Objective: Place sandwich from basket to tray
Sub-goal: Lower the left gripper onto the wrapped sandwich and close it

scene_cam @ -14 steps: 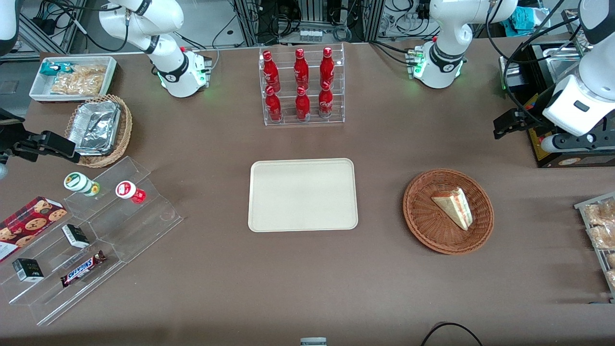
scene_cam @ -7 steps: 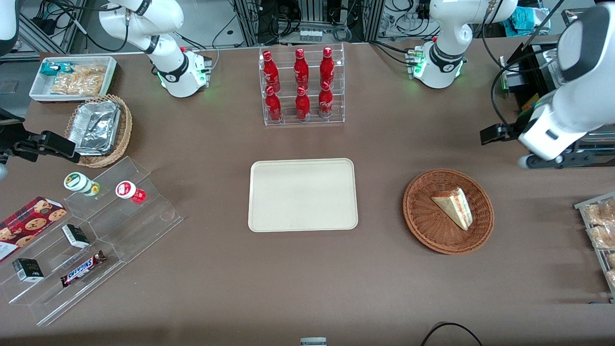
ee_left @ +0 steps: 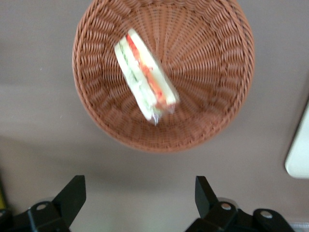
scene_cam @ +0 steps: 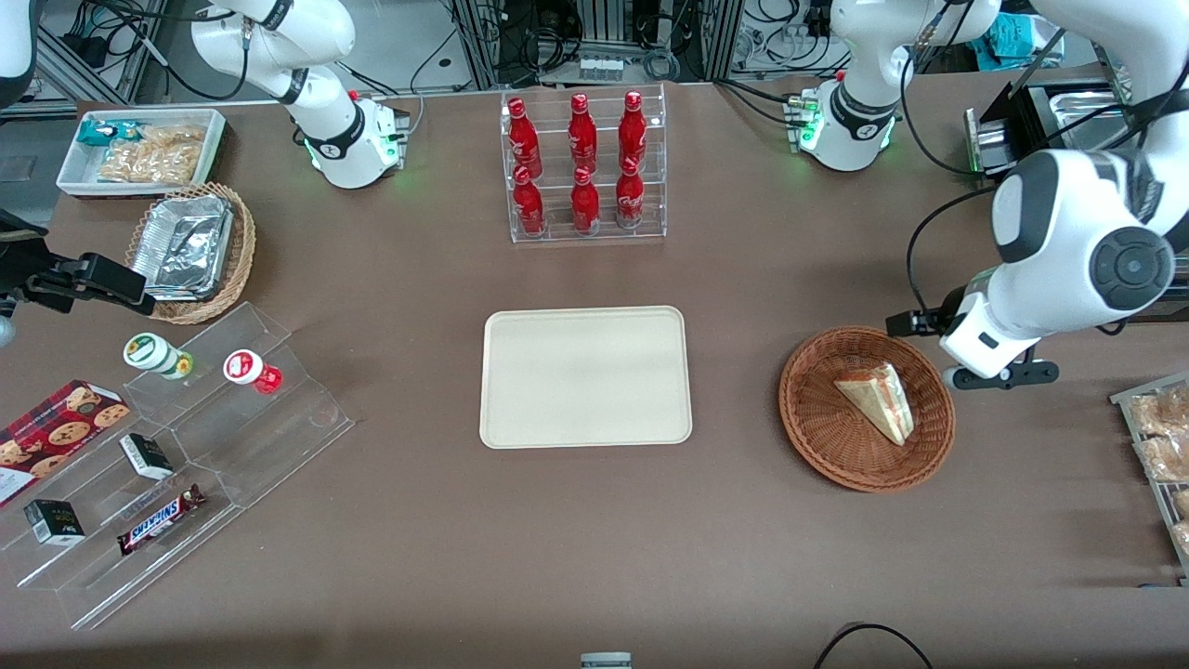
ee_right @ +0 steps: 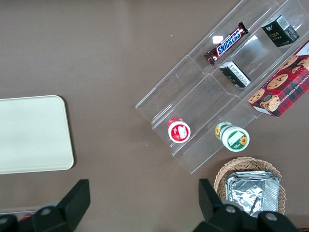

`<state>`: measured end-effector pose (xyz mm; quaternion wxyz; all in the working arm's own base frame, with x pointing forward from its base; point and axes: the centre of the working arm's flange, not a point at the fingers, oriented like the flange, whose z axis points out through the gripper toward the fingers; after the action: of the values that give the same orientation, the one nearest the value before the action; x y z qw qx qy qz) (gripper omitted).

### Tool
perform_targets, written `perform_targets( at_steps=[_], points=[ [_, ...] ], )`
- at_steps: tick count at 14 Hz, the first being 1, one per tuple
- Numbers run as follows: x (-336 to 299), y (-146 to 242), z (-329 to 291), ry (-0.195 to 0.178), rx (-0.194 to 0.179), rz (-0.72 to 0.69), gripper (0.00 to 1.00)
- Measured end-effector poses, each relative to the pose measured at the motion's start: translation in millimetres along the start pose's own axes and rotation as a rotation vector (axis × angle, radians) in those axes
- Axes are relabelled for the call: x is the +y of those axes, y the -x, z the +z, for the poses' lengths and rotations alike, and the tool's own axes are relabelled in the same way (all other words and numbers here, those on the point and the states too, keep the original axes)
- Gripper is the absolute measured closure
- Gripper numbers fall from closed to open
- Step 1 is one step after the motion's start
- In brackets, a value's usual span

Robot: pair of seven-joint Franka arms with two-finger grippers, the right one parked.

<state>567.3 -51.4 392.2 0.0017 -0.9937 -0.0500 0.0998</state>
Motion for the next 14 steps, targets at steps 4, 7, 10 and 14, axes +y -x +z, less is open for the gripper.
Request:
perform_targets(
  at_steps=[4,7,10,14],
  points=[
    [2,-14,38,0.036,0.095,-0.363,0.0],
    [7,-26,58,0.069,0.132,-0.583,0.0],
    [6,-28,78,0.096,0.161,-0.695,0.0],
    [5,-28,127,0.09,0.136,-0.768,0.0]
  ],
)
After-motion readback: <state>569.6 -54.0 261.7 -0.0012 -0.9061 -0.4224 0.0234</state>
